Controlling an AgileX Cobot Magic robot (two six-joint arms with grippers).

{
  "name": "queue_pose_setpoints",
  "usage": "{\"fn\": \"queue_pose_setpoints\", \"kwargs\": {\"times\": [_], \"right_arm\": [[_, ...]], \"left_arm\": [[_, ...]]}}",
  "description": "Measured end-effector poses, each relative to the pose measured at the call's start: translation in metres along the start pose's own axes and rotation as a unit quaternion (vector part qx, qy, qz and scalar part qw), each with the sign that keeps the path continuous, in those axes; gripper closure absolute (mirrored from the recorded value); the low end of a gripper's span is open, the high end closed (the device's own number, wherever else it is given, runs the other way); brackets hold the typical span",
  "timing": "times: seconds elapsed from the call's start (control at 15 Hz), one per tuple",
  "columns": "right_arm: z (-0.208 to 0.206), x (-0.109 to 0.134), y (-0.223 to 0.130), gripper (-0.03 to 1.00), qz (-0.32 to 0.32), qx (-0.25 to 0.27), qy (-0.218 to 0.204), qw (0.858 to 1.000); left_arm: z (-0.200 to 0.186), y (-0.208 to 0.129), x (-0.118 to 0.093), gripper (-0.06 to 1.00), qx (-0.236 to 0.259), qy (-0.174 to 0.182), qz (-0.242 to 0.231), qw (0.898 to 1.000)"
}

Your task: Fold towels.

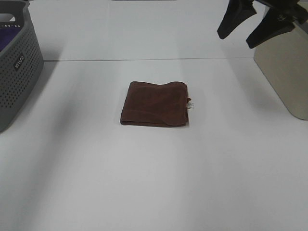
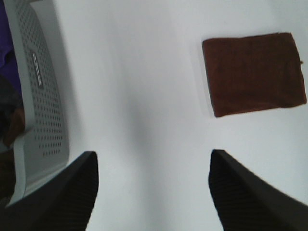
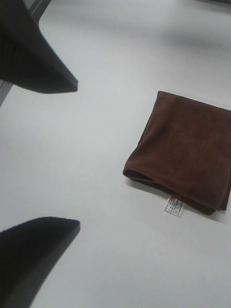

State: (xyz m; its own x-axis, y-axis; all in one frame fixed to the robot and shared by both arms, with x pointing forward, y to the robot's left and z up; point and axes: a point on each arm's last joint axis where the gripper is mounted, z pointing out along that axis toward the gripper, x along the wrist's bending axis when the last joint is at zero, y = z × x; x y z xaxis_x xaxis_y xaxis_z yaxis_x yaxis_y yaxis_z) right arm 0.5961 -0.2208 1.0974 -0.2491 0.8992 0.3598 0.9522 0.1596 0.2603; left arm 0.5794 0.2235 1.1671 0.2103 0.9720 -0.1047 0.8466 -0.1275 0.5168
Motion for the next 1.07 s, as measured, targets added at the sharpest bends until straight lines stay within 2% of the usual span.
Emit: {"fn": "queue_pose_setpoints", "kwargs": {"times": [0.33,0.4,0.53,0.73,0.93,1.07], "right_arm": [[-0.024,0.006,-0.092,0.28,0.008,0.018,-0.047,0.999],[-0.016,-0.001,-0.141,0.28,0.020,0.020,-0.078,0.997],[-0.009,-0.007,-0.186,0.28,0.017,0.027,-0.102,0.994],[-0.003,-0.010,-0.247,0.28,0.017,0.027,-0.124,0.992],[-0.005,-0.012,-0.284,0.28,-0.004,-0.012,-0.149,0.989],[-0.013,-0.010,-0.299,0.28,-0.021,-0.073,-0.160,0.984]], "left_arm": [[-0.026,-0.107,0.006,0.31,0.065,0.026,-0.008,0.997],[-0.030,-0.154,0.008,0.31,0.085,0.028,-0.014,0.996],[-0.042,-0.202,0.009,0.31,0.079,0.027,-0.014,0.996],[-0.056,-0.260,0.010,0.31,0.038,0.026,-0.005,0.999],[-0.065,-0.294,0.011,0.31,-0.018,0.024,0.009,1.000],[-0.064,-0.312,0.012,0.31,-0.078,0.023,0.016,0.997]]}}
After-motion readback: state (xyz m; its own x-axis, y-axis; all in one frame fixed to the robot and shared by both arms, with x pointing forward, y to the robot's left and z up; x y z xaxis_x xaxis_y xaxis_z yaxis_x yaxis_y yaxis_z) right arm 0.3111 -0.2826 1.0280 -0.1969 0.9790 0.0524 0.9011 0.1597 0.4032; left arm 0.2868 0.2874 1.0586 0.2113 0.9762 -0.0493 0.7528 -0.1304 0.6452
